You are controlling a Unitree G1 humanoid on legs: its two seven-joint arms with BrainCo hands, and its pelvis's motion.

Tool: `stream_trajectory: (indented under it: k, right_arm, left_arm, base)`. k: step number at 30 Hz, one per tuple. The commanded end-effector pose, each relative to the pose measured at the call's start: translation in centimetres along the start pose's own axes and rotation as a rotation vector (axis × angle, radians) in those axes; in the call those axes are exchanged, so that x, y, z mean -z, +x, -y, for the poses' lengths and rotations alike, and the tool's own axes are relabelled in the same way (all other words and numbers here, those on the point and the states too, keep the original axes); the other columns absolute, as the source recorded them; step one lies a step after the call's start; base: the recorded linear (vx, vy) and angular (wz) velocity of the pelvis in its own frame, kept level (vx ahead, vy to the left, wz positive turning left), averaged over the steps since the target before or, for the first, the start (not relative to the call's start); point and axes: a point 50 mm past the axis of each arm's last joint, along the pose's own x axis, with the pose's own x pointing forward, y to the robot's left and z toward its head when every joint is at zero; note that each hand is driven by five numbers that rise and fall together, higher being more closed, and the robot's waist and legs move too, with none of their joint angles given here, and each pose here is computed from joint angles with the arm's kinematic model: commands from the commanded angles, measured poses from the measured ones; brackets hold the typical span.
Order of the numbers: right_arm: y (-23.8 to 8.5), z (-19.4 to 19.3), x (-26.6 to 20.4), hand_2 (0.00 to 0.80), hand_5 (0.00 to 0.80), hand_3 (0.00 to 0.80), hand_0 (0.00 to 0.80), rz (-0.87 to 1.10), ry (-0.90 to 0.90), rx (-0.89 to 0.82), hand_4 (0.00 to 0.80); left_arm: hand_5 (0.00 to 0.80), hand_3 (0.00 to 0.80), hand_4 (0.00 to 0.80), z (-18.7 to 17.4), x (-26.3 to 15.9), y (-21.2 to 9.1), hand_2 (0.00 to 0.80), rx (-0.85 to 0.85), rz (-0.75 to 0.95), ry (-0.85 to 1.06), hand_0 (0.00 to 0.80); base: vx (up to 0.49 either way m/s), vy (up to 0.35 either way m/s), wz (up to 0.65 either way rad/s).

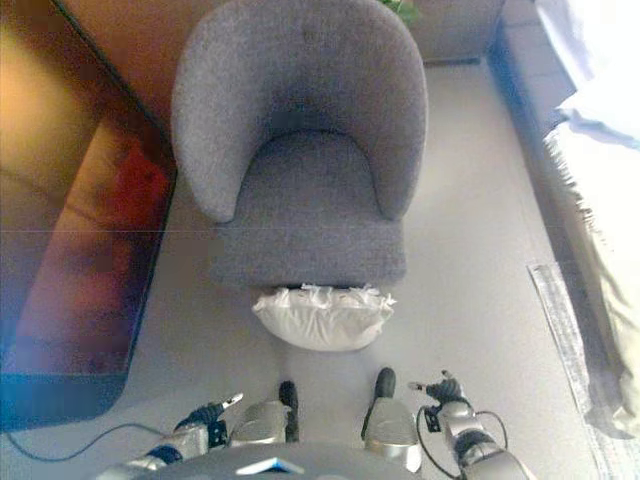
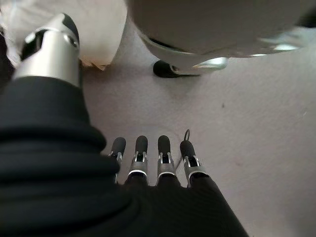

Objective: Pick up the cushion and take it to the sofa

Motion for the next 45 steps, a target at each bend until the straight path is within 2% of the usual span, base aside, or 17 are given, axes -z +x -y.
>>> stream_trajectory:
  k: [1, 9, 13, 25, 35, 45]
  right_arm:
    - [0.0, -1.4, -4.4, 0.000, 0.000, 0.000, 0.000, 0.151, 0.090, -0.015, 0.000]
    - [-0.7, -1.1, -13.4, 0.000, 0.000, 0.000, 0.000, 0.398, 0.137, 0.034, 0.000]
    - [-1.7, -0.2, -17.3, 0.000, 0.000, 0.000, 0.000, 0.501, 0.181, 0.062, 0.000]
    - [-3.8, 4.7, -23.9, 0.000, 0.000, 0.000, 0.000, 0.701, 0.286, 0.154, 0.000]
    - [-6.4, 9.1, -28.9, 0.000, 0.000, 0.000, 0.000, 0.856, 0.306, 0.221, 0.000]
    - [-8.8, 12.9, -31.9, 0.000, 0.000, 0.000, 0.000, 0.992, 0.331, 0.309, 0.000]
  left_arm:
    - [0.000, 0.000, 0.000, -0.3, -3.9, 0.2, 0.000, -0.010, 0.126, 0.048, 0.000]
    - [0.000, 0.000, 0.000, 1.0, -11.9, -0.8, 0.000, -0.014, 0.338, 0.014, 0.000]
    - [0.000, 0.000, 0.000, 1.8, -16.8, -2.5, 0.000, 0.000, 0.517, -0.028, 0.000]
    - [0.000, 0.000, 0.000, 2.5, -26.6, -8.5, 0.000, 0.007, 0.958, -0.087, 0.000]
    - [0.000, 0.000, 0.000, 0.6, -32.4, -13.0, 0.000, -0.040, 1.167, -0.145, 0.000]
    - [0.000, 0.000, 0.000, -2.2, -35.4, -15.7, 0.000, -0.068, 1.275, -0.209, 0.000]
  base:
    - [-0.110, 0.029, 0.06]
    - [-0.109, 0.069, 0.06]
    - [-0.095, 0.042, 0.00]
    - [-0.070, 0.033, 0.09]
    - [-0.044, 0.035, -0.01]
    - [0.014, 0.024, -0.01]
